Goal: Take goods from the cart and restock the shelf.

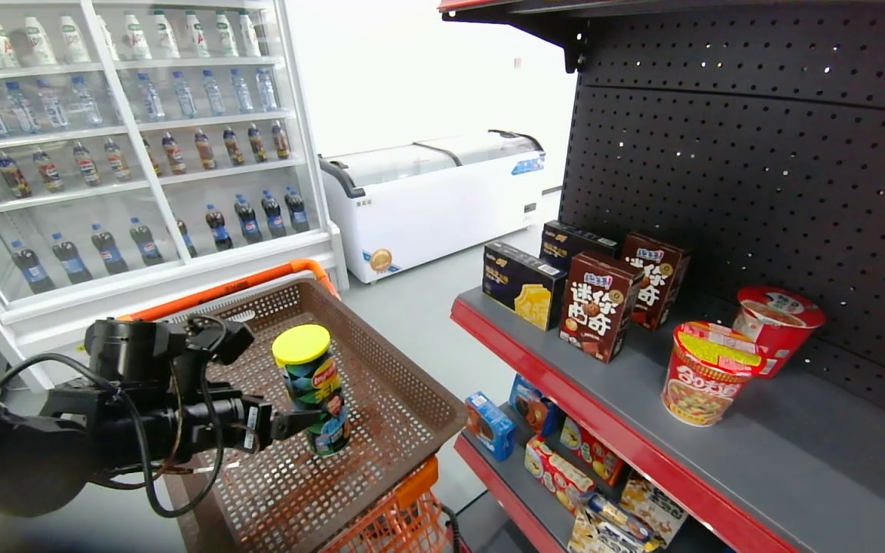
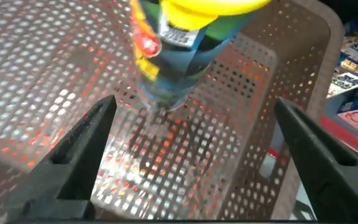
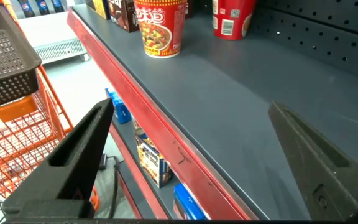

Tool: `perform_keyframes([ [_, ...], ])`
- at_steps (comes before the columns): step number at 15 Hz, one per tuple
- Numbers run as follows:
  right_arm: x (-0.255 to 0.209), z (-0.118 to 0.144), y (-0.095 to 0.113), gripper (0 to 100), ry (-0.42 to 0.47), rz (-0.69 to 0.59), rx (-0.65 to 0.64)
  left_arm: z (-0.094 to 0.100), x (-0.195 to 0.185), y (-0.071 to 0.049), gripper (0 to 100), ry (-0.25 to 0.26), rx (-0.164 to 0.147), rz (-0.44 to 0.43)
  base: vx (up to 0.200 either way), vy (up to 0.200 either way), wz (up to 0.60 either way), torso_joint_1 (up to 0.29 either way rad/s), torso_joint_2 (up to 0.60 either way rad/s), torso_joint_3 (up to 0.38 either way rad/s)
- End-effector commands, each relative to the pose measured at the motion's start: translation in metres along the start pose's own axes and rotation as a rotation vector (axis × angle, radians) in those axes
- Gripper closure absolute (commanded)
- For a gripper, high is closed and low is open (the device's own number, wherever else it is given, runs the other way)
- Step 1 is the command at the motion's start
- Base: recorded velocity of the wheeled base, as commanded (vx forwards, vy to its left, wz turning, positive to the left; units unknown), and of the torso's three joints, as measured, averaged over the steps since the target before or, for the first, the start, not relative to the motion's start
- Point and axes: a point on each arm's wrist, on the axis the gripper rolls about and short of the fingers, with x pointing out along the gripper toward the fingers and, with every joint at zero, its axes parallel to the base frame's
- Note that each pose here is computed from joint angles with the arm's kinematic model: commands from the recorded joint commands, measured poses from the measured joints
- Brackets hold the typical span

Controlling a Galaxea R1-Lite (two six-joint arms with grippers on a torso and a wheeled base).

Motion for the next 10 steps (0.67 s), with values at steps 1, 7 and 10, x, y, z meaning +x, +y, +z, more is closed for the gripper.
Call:
perform_keyframes([
  [1,0.0,0.0,0.0,0,0.0,0.0,0.0,-0.012,0.037,0.003,0,0.051,0.002,-0.026,0.0,0.0,0.0,0.0,0.0,0.0],
  [7,0.0,0.0,0.0,0,0.0,0.0,0.0,0.002,0.088,0.009,0,-0.01,0.044,-0.039,0.0,0.0,0.0,0.0,0.0,0.0],
  [10,0.0,0.0,0.0,0,0.0,0.0,0.0,0.007,0.099,0.011,0,-0.058,0.063,-0.043,0.0,0.0,0.0,0.0,0.0,0.0],
])
